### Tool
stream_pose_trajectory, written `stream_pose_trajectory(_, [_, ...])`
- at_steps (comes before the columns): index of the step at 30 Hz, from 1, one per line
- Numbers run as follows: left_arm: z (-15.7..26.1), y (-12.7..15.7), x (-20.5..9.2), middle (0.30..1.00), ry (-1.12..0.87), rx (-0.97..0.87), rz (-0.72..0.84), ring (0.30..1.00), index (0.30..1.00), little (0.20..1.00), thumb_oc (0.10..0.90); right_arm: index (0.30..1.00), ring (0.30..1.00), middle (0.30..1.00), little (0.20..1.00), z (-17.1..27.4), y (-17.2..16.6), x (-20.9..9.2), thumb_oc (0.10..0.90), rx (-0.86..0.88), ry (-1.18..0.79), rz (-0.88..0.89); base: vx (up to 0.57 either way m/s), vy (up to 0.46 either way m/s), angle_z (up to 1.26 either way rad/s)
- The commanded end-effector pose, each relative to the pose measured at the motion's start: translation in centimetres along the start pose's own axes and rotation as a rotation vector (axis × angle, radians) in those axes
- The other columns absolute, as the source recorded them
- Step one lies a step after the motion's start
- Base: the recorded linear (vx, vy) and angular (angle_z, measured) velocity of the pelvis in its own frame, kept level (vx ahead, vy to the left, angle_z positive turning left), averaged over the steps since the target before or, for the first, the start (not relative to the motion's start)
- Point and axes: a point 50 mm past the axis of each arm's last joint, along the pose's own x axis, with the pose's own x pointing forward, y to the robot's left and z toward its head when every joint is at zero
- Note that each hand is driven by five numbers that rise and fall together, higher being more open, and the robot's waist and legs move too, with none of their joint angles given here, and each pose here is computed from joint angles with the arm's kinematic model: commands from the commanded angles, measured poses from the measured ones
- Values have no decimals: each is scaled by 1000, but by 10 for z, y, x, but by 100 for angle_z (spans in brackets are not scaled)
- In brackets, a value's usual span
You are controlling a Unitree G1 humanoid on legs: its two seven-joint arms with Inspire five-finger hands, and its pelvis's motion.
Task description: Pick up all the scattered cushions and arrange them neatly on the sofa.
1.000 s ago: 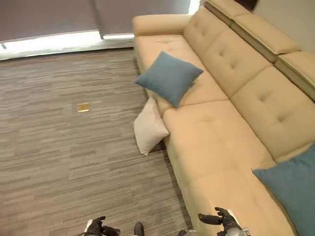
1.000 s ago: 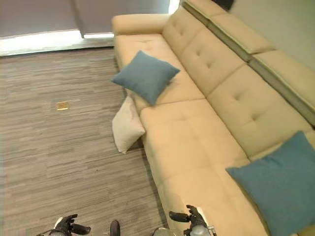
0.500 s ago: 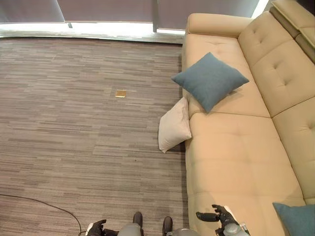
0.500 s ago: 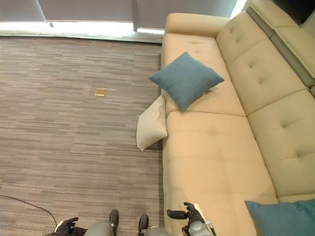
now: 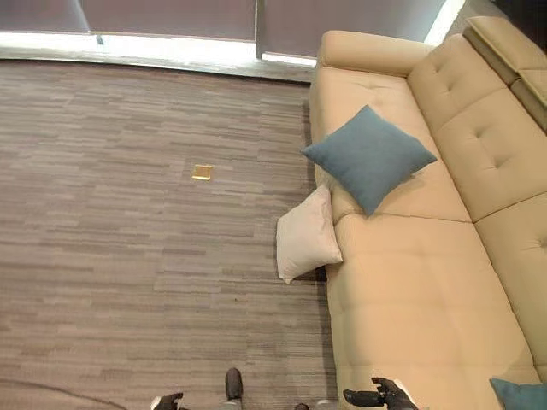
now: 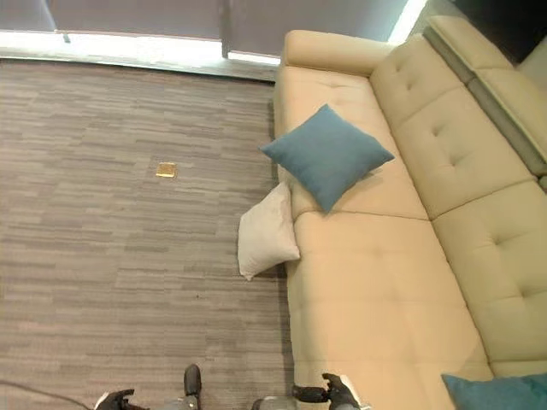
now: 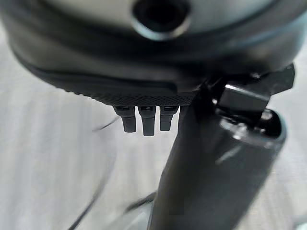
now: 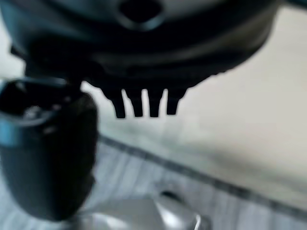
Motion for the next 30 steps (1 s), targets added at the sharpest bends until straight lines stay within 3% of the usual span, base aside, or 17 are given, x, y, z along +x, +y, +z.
stream_pose_trajectory(1, [0, 10, 0, 900, -17, 15, 31, 900, 900, 900, 800, 900, 900, 900, 900, 20, -8, 3, 800, -57, -77, -35, 358, 103, 9])
stream_pose_trajectory(9, [-2, 6, 0, 900, 2, -23, 14, 900, 900, 900, 800, 900, 900, 900, 900, 7, -13, 3, 800, -87, -13, -44, 272, 21, 15])
stream_pose_trajectory(14, [-24, -4, -4, 900, 64, -6, -11, 900, 900, 900, 800, 900, 900, 900, 900, -24, -13, -2, 800, -54, 81, -49, 334, -69, 46])
stream_pose_trajectory(22, [-12, -4, -3, 900, 23, -23, -12, 900, 900, 900, 800, 900, 900, 900, 900, -16, -26, 1, 800, -10, 59, -94, 200, -25, 8])
stream_pose_trajectory(30, [-11, -7, -2, 900, 29, -15, -18, 900, 900, 900, 800, 900, 900, 900, 900, -17, -27, 1, 800, -34, 60, -93, 287, 189, -39])
